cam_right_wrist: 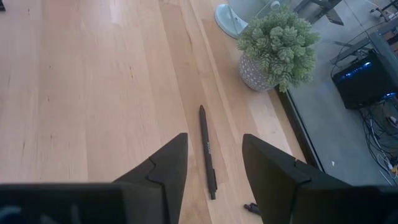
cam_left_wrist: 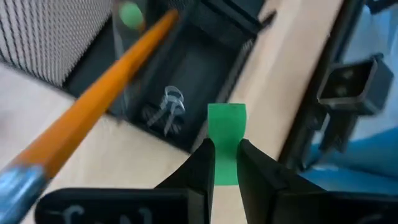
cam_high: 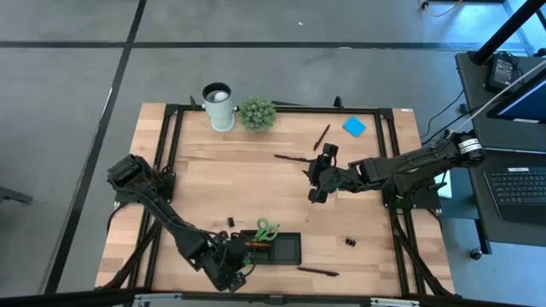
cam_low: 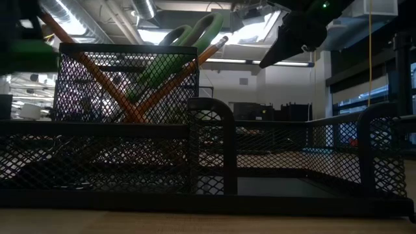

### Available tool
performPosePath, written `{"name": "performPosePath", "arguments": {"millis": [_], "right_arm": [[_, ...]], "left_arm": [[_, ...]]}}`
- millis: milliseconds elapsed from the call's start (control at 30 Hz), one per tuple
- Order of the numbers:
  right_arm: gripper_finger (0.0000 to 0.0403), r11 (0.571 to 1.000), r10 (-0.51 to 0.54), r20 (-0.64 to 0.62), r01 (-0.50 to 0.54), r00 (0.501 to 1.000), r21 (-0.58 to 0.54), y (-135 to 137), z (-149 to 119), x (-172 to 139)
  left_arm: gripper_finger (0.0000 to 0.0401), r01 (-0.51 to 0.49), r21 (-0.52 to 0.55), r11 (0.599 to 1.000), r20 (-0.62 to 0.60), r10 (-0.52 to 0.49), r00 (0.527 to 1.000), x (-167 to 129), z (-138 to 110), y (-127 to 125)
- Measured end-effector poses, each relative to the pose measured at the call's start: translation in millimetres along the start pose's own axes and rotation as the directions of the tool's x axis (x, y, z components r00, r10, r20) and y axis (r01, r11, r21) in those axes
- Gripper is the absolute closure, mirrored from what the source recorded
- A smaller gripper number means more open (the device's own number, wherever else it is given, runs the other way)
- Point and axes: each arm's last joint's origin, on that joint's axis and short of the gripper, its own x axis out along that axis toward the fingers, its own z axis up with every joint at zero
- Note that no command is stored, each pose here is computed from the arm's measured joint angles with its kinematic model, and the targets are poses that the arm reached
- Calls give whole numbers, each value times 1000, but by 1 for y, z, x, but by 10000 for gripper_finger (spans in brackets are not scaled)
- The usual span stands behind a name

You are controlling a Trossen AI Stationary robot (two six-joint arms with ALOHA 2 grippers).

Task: Pick and place office supplies into organizer
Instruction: Put the green eraser into the black desk organizer

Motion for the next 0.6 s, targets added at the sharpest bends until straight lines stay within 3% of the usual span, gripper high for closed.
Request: {"name": "performPosePath", "arguments": {"millis": [367, 600], "right_arm": [[247, 1000, 0, 0, 0, 1000, 0, 0, 0, 0], [247, 1000, 0, 0, 0, 1000, -2, 0, 0, 0]], "left_arm": [[352, -42, -25, 999, 72, 44, 996, 7, 11, 5], [351, -36, 0, 999, 31, 36, 999, 9, 17, 7]]}}
